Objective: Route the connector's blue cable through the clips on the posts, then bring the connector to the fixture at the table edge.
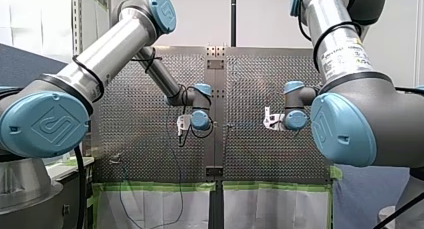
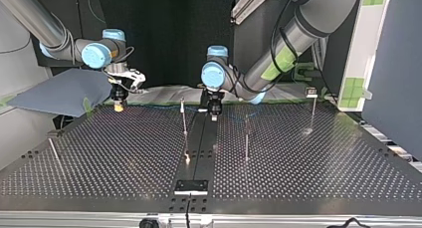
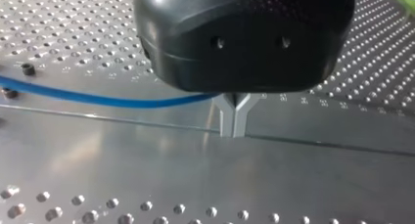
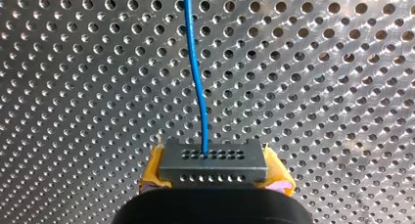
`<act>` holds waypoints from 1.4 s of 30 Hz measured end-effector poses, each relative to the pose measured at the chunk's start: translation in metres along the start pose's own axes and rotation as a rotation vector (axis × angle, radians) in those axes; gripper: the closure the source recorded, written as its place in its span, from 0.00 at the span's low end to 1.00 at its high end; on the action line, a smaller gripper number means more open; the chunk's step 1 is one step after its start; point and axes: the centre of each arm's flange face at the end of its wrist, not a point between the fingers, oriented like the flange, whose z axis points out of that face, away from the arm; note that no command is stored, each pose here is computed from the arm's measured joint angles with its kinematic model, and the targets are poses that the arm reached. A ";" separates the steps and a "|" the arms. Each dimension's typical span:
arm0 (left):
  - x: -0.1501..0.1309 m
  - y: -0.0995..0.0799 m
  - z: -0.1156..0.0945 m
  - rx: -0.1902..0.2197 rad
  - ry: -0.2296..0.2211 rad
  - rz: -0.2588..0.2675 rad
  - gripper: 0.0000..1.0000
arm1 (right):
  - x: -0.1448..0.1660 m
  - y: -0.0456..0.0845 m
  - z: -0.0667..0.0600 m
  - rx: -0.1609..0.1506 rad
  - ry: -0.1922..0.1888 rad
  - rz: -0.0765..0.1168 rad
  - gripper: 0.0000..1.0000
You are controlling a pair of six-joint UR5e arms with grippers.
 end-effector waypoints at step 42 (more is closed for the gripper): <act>0.005 -0.042 -0.052 0.313 0.130 0.077 0.00 | -0.003 -0.009 -0.002 0.036 -0.010 0.006 1.00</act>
